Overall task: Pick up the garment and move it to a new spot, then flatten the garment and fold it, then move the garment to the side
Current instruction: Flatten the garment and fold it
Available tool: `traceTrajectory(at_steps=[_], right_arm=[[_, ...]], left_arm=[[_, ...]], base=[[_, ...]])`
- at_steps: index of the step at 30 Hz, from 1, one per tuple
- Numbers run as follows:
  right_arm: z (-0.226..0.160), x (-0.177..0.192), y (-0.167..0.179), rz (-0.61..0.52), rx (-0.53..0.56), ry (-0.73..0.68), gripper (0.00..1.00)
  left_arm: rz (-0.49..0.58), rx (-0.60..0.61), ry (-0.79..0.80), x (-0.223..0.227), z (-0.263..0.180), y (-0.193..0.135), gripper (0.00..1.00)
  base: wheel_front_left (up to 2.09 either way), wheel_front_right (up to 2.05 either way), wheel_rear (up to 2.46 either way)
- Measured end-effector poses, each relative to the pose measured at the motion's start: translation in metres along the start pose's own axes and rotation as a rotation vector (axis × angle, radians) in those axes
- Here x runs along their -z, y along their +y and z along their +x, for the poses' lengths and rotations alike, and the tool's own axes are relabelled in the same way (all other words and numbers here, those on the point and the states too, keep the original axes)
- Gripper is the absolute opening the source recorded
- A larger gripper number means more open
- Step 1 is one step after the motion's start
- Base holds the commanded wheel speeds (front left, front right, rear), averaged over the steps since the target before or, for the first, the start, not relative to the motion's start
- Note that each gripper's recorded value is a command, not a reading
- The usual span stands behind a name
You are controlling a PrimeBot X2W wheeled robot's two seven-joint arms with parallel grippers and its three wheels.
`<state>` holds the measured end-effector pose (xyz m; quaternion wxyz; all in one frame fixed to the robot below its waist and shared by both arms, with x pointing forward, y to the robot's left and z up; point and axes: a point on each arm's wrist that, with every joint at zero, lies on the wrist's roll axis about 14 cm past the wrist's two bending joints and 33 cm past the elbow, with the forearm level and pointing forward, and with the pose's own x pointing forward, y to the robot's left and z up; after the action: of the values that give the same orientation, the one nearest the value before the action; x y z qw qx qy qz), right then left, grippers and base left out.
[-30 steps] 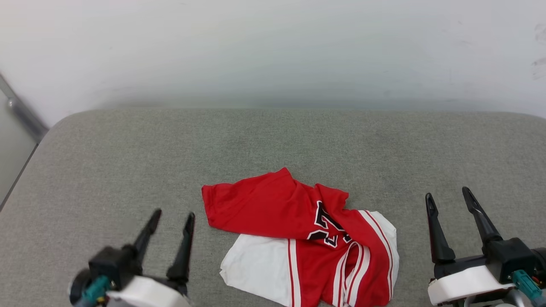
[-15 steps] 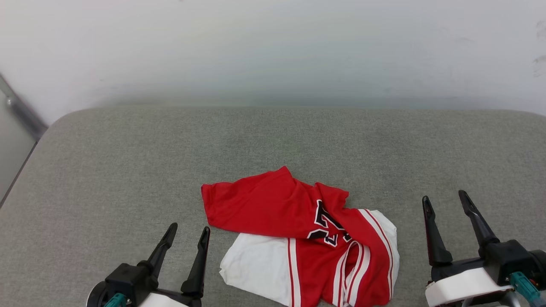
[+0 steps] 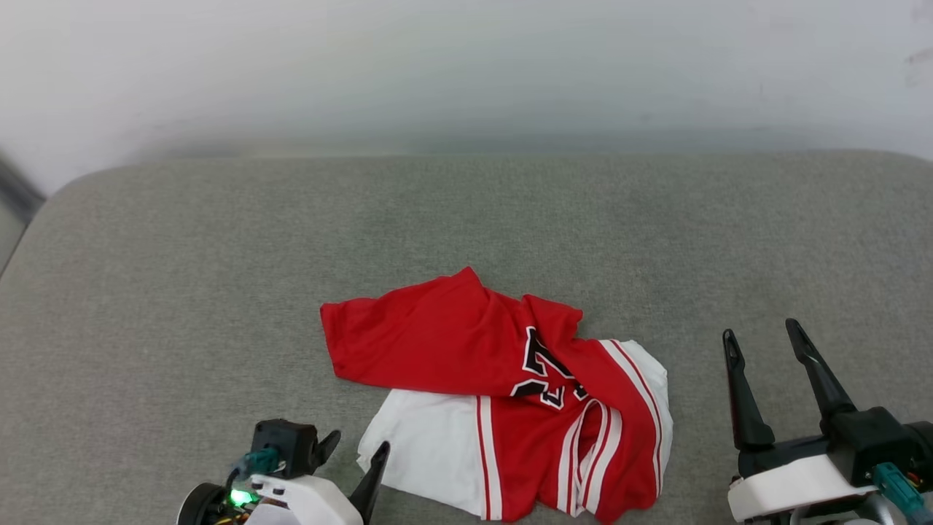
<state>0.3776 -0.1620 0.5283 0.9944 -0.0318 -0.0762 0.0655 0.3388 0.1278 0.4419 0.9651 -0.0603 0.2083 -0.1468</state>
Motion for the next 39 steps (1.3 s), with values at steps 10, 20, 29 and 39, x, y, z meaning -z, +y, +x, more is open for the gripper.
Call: traceTrajectory(at_steps=[10, 20, 29, 39], right_arm=[[0.005, 0.020, -0.011, -0.008, 0.028, 0.055, 1.00], [0.013, 0.033, -0.012, -0.010, 0.028, 0.084, 1.00], [0.016, 0.024, -0.001, -0.006, -0.004, 0.056, 1.00], [0.014, 0.019, 0.009, -0.001, -0.031, 0.046, 1.00]], left_arm=[[0.006, -0.029, 0.317, 0.054, 0.023, 0.009, 1.00], [0.017, -0.050, 0.380, 0.058, 0.031, 0.023, 0.00], [-0.011, -0.329, 0.203, 0.030, -0.003, 0.098, 0.00], [0.000, -0.363, 0.073, 0.014, -0.021, 0.104, 1.00]], base=[[0.00, 0.00, 0.00], [0.00, 0.00, 0.00], [0.00, 0.00, 0.00], [0.00, 0.00, 0.00]])
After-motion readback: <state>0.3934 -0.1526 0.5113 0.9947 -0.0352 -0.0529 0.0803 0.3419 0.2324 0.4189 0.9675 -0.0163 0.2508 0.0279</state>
